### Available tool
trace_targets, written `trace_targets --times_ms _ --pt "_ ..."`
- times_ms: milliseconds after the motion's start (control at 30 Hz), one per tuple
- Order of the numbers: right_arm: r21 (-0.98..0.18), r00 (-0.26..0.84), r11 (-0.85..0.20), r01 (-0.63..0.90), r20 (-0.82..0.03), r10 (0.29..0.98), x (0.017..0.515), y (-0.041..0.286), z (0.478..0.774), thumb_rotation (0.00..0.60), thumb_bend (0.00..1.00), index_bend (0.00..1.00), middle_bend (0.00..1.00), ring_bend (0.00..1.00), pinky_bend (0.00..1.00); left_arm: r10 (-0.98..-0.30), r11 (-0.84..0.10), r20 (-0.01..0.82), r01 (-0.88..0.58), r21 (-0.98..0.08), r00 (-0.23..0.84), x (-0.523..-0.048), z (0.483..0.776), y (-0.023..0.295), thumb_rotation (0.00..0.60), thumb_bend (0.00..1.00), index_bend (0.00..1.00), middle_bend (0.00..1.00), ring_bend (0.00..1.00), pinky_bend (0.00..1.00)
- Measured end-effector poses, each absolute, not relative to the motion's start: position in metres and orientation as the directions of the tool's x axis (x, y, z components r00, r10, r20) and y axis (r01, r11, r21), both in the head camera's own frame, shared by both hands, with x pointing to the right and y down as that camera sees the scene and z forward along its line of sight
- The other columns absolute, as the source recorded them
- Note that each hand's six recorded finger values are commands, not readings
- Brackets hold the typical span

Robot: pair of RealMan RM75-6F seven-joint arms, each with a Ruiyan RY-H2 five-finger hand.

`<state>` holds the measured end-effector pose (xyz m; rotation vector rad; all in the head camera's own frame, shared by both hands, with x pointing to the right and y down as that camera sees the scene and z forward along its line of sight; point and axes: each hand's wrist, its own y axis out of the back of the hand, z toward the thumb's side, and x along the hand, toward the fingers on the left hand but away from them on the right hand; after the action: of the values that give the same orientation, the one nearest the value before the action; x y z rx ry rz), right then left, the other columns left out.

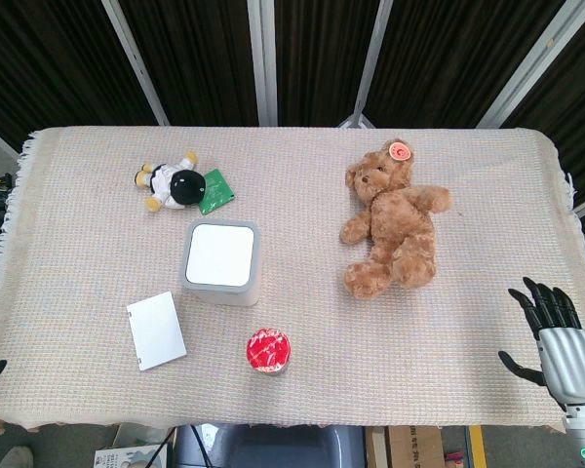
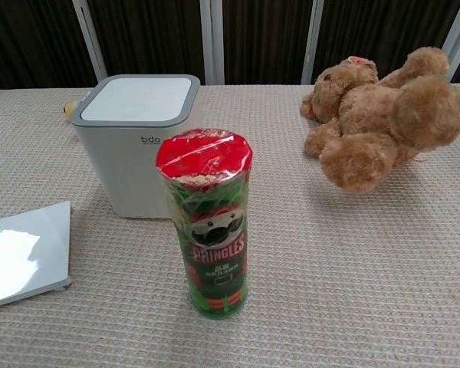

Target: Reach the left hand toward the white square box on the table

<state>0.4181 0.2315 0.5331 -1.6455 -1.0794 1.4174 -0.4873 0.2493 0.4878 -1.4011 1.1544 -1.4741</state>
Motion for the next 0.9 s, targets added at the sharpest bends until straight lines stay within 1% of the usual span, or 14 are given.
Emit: trace_targets --times_ms 400,567,767,833,900 --pt "-0.905 0.060 -0.399 0.148 -0.394 0.917 0.417 0.231 0.531 0.600 0.19 0.15 0.04 0.00 0.00 -0.952 -0.292 0.296 -0.052 -0.955 -0.085 -0.487 0.488 0.250 0.600 0.10 0.16 0.12 0.01 0.06" --pt "-0.906 0.055 -0.392 0.158 -0.388 0.920 0.417 0.231 0.530 0.600 0.19 0.15 0.04 0.00 0.00 -0.943 -0.318 0.321 -0.047 -0.947 -0.085 -0.486 0.493 0.251 0.600 0.10 0.14 0.12 0.01 0.06" --pt "-0.899 0.057 -0.414 0.142 -0.410 0.910 0.417 0.231 0.535 0.600 0.19 0.15 0.04 0.00 0.00 -0.936 -0.340 0.342 -0.041 -0.940 -0.085 -0.484 0.494 0.252 0.600 0.10 0.12 0.12 0.01 0.06" --pt "-0.899 0.059 -0.415 0.142 -0.410 0.910 0.416 0.232 0.534 0.600 0.19 0.15 0.04 0.00 0.00 -0.932 -0.351 0.354 -0.040 -0.935 -0.078 -0.482 0.496 0.252 0.600 0.11 0.12 0.13 0.03 0.07" --pt "-0.900 0.061 -0.414 0.140 -0.409 0.910 0.415 0.232 0.534 0.600 0.19 0.15 0.04 0.00 0.00 -0.928 -0.365 0.368 -0.046 -0.930 -0.066 -0.481 0.498 0.251 0.600 0.14 0.12 0.17 0.11 0.13"
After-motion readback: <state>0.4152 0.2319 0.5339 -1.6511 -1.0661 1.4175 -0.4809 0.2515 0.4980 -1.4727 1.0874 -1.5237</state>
